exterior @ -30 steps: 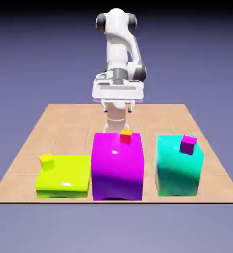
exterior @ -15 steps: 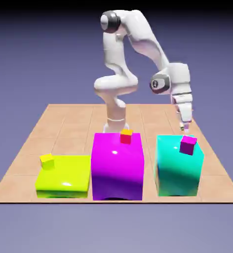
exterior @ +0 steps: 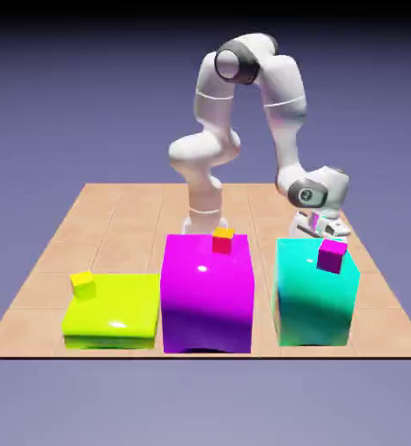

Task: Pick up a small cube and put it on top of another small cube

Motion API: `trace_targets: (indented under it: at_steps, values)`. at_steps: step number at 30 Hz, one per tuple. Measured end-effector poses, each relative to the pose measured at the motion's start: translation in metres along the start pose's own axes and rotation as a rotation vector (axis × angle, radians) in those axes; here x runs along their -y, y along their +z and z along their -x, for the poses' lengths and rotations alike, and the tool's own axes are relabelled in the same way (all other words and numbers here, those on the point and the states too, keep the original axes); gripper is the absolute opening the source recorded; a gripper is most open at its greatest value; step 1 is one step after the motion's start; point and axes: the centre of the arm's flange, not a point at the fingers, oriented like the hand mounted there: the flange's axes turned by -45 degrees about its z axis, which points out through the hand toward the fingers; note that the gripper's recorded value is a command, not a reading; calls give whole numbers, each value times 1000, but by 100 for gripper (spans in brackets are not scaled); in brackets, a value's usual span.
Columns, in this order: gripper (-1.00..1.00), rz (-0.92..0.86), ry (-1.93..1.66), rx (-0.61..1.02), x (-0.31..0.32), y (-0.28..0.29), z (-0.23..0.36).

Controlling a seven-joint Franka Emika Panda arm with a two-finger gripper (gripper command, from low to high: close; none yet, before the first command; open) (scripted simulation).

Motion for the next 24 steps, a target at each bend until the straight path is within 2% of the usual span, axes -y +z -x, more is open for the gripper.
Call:
trace_targets:
  at_steps: [1,3,12,16,24]
  values:
    - [-100,-1,-1,0,1,7,0]
    - [-100,-1,-1,0,1,7,0]
    - [-100,-2,-1,1,1,-62,5]
    - [-100,70,199,-59,-62,-109,31]
    - [-100,162,353,-140,-167,-222,121]
